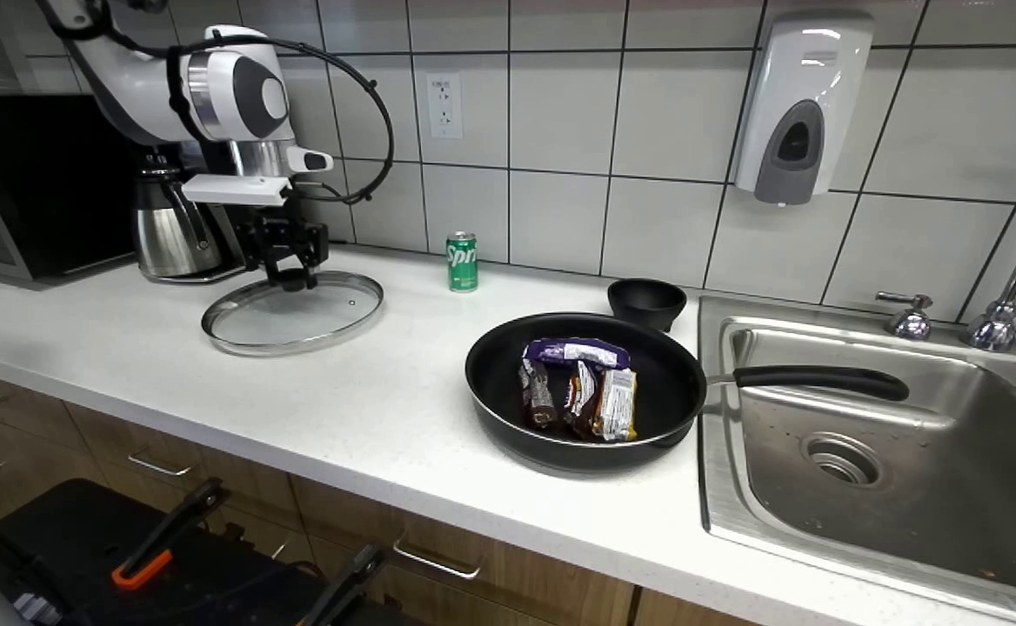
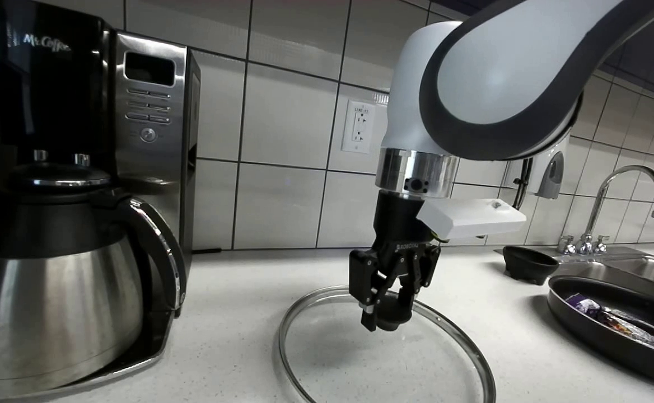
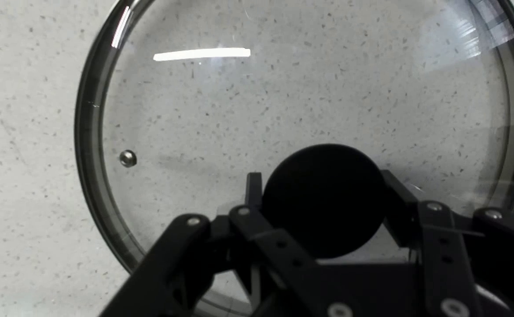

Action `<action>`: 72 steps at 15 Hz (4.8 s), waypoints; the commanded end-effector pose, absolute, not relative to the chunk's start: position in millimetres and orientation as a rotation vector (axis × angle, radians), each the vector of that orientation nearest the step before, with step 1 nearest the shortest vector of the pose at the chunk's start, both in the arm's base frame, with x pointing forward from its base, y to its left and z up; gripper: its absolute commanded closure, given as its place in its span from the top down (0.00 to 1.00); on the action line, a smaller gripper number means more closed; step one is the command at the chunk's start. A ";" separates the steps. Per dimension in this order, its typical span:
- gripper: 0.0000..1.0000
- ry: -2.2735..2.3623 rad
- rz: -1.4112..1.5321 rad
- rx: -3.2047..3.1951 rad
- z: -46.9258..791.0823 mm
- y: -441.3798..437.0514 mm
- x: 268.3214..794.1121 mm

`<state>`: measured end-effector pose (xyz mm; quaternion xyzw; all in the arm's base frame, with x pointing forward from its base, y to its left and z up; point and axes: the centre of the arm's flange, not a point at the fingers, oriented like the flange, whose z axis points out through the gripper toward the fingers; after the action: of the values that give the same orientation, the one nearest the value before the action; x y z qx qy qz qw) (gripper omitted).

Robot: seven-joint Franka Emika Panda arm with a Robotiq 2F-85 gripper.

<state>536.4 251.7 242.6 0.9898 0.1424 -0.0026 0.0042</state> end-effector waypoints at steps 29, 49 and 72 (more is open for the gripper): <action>0.39 -0.256 0.195 3.061 323.5 26.7 450.3; 0.39 -0.453 0.225 3.080 334.7 -142.4 423.4; 0.39 -0.818 0.189 3.137 338.9 -264.6 425.8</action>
<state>410.5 -246.0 328.8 0.9655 -0.2501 0.0589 -0.0414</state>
